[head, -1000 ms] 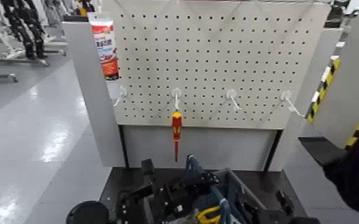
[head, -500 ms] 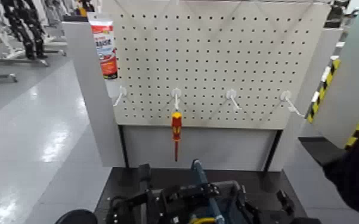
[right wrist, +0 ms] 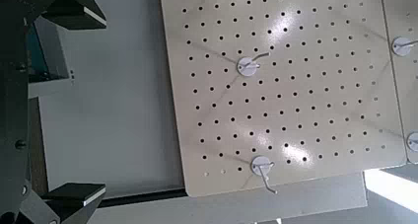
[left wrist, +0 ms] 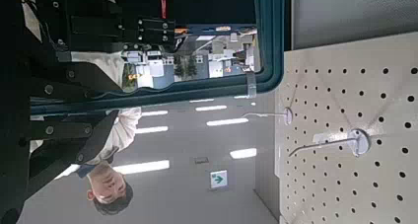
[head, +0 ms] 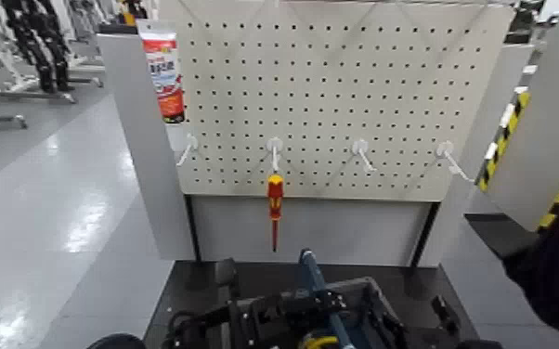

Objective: Grasp the handle of the crate.

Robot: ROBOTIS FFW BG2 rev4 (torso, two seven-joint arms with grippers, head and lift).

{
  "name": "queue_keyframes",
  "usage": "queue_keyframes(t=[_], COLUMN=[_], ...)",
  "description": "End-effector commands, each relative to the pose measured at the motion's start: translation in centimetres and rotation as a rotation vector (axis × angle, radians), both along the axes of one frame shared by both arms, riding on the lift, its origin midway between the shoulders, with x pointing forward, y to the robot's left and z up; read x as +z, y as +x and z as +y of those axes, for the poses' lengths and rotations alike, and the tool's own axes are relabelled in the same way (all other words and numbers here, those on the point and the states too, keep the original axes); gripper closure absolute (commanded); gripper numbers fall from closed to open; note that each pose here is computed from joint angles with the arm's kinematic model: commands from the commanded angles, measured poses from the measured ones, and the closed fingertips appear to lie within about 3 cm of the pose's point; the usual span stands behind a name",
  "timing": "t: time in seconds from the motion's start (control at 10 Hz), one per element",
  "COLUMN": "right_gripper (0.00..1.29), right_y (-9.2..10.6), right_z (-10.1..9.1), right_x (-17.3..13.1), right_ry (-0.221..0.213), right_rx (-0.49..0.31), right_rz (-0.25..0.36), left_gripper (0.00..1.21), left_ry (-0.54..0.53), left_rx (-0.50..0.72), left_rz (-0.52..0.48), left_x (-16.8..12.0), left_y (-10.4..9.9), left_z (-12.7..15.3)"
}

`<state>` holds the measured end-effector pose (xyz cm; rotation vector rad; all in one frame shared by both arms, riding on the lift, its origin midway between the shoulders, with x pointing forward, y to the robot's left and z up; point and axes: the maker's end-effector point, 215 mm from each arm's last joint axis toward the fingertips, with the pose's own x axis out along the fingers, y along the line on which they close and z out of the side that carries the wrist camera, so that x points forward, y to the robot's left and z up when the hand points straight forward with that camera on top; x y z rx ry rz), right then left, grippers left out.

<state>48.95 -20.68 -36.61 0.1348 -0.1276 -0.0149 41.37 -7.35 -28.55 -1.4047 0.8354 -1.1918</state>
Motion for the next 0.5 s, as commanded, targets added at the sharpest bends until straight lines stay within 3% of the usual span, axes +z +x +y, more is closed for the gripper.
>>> queue_keyframes(t=[0.1, 0.5], right_gripper=[0.13, 0.13], right_y=[0.03, 0.04], right_z=[-0.02, 0.08], right_x=[0.06, 0.04], right_ry=[0.0, -0.007], right_rx=[-0.001, 0.002], right_rz=[-0.001, 0.0], left_gripper=[1.15, 1.15], left_ry=[-0.001, -0.002], left_rx=[0.001, 0.002], left_rz=[-0.007, -0.011], left_x=[0.27, 0.48], left_y=[0.07, 0.19], left_z=[0.09, 0.13])
